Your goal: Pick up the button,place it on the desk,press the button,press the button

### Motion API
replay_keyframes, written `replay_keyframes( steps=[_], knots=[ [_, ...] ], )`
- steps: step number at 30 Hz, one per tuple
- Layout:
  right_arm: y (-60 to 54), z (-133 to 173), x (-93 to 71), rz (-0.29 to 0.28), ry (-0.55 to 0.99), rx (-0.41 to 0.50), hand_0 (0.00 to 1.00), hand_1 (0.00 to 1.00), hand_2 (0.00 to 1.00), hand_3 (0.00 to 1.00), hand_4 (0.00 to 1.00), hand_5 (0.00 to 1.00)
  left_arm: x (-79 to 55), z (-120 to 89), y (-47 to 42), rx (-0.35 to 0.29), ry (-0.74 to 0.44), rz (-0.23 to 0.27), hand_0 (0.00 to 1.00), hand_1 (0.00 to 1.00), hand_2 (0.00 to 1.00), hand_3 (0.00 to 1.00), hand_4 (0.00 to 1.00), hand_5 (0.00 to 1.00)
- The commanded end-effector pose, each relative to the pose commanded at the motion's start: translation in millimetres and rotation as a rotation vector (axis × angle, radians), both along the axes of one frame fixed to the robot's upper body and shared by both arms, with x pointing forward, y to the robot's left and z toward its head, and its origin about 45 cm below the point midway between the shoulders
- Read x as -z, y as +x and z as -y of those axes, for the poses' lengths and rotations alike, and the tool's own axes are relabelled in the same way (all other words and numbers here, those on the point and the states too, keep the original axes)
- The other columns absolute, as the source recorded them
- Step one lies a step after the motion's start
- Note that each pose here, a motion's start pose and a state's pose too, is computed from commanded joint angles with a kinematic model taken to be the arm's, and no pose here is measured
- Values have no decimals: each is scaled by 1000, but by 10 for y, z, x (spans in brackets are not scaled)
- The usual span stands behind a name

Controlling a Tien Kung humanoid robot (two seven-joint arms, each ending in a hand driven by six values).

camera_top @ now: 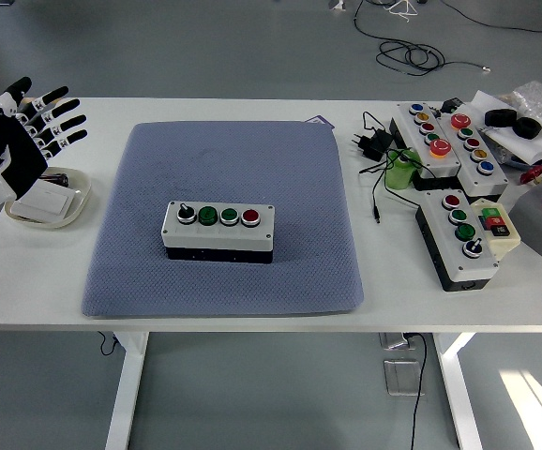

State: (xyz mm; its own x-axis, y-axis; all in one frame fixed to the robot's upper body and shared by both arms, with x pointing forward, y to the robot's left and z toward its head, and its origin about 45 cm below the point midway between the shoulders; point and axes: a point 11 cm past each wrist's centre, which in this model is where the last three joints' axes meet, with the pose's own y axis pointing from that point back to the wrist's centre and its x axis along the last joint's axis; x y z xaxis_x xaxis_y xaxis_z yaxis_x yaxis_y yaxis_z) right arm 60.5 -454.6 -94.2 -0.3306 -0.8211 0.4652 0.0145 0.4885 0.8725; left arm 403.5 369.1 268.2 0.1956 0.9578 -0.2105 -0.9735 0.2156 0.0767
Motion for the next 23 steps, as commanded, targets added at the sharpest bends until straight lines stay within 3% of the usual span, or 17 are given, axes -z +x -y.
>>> replay_keyframes(
  steps=[11, 23],
  knots=[
    [24, -1, -3, 6, 0, 1, 787, 797, 817, 751, 412, 479, 120, 137, -4, 27, 19, -27, 821, 848, 908, 870, 665, 998],
    [81, 19, -21, 17, -6, -2, 787, 797, 817, 751, 412, 479, 120, 162, 3, 25, 30, -28, 826, 848, 904, 868, 681, 998]
  ],
)
